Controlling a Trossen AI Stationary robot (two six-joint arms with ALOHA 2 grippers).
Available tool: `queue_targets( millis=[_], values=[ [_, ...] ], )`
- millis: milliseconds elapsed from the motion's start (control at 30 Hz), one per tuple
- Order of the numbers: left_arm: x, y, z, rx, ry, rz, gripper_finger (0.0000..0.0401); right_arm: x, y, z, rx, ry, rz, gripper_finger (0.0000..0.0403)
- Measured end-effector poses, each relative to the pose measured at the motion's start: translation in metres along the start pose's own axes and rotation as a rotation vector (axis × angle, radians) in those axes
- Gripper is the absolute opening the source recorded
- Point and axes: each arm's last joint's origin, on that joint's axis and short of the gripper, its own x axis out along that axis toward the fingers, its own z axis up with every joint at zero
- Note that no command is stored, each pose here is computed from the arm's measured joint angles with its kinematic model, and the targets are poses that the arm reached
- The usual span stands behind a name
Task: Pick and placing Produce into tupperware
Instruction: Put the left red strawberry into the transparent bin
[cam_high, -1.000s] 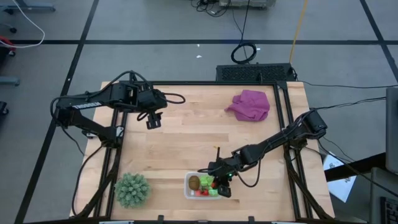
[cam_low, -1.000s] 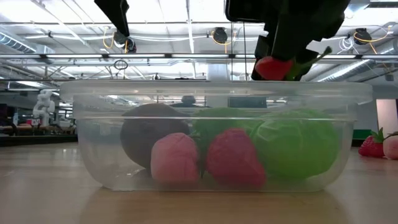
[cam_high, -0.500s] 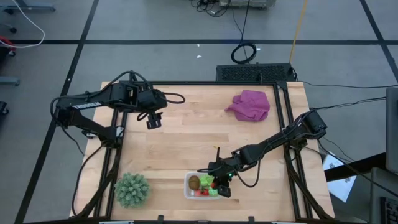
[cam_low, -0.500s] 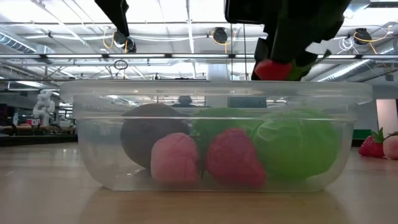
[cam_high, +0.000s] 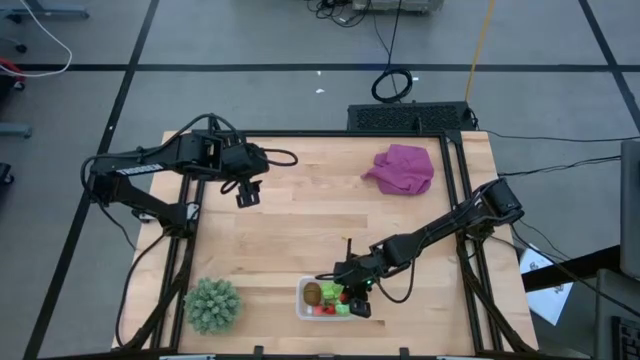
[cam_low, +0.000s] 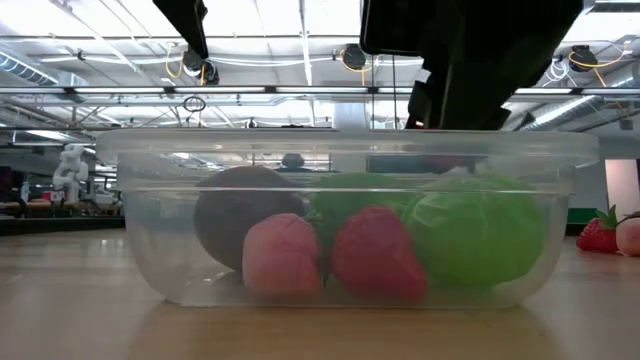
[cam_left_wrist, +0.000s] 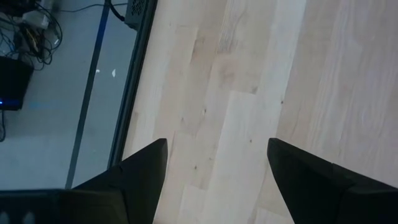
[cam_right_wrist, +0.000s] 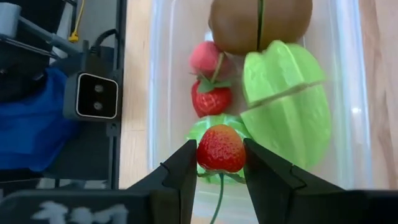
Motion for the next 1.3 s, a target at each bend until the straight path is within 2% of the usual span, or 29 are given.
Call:
queue_targets(
  millis=[267, 500, 667, 800, 933, 1300],
  values=[
    [0.000, 0.000, 0.000, 0.000, 0.000, 0.000, 0.0280, -0.009, 0.007, 0.013, -0.096, -0.005, -0.037, 0.0112],
    [0.000, 0.000, 0.000, 0.000, 0.000, 0.000, 0.0280, -0.024, 0.016, 0.026, -0.151, 0.012, -0.159, 0.0112],
    [0.000, 0.000, 0.000, 0.000, 0.000, 0.000, 0.0280, -0.010, 0.008, 0.019, -0.141, 0.082, -0.201, 0.0112],
    [0.000, 0.000, 0.000, 0.001, -0.001, 0.000, 0.0280, 0.007, 0.002, 0.015, -0.128, 0.172, -0.212, 0.0112],
    [0.000, 0.000, 0.000, 0.001, -0.001, -0.004, 0.0280, 0.015, 0.006, 0.022, -0.154, 0.207, -0.199, 0.0112],
    [0.000, 0.000, 0.000, 0.001, -0.001, -0.007, 0.0280, 0.013, 0.015, 0.030, -0.188, 0.192, -0.183, 0.0112]
  ],
)
